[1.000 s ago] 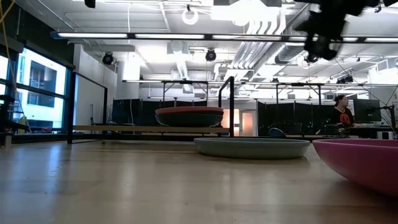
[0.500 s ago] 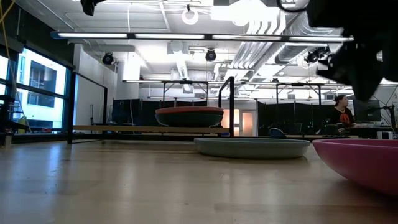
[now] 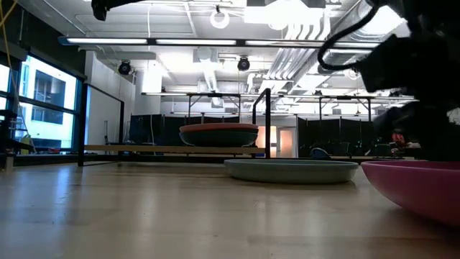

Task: Place and stack plates onto a shelf
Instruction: Stack the pink plate on top of the light pink plate on the shelf, then put the green plate on the shelf

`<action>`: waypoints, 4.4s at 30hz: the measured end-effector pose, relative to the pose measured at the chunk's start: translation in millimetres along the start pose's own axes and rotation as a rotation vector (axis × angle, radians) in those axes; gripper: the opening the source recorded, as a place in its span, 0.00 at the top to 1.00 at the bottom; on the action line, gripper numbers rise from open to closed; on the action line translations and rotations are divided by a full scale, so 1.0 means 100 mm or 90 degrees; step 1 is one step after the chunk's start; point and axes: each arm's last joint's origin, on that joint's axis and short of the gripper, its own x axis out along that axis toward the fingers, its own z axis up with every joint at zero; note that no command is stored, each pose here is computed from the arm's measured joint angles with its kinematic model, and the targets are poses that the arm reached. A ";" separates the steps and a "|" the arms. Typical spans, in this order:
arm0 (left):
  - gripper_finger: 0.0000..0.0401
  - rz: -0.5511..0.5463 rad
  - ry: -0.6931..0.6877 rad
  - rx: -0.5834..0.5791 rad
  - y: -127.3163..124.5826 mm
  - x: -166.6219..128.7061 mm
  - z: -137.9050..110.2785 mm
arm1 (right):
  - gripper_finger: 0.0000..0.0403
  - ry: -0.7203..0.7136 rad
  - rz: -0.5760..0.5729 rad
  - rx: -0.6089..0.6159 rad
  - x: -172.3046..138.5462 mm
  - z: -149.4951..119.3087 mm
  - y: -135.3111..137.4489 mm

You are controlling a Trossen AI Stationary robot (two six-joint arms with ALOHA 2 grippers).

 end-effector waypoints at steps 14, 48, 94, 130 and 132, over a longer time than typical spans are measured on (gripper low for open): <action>0.58 0.121 -0.019 -0.001 0.06 0.00 0.01 | 0.97 -0.011 0.060 0.013 0.08 0.05 0.07; 0.58 -0.011 -0.178 -0.063 0.72 -1.00 0.66 | 1.00 -0.950 -0.024 1.101 -0.65 2.05 -0.89; 0.58 -0.010 -0.177 -0.062 0.72 -0.99 0.66 | 0.98 -0.683 -0.504 1.162 -1.13 2.08 -1.58; 0.58 -0.081 -0.112 -0.101 0.69 -0.97 0.55 | 0.65 -0.094 -0.384 0.460 -1.65 1.94 -0.58; 0.58 -0.099 -0.105 -0.116 0.68 -0.97 0.55 | 0.65 -0.074 -0.382 0.446 -1.60 1.80 -0.50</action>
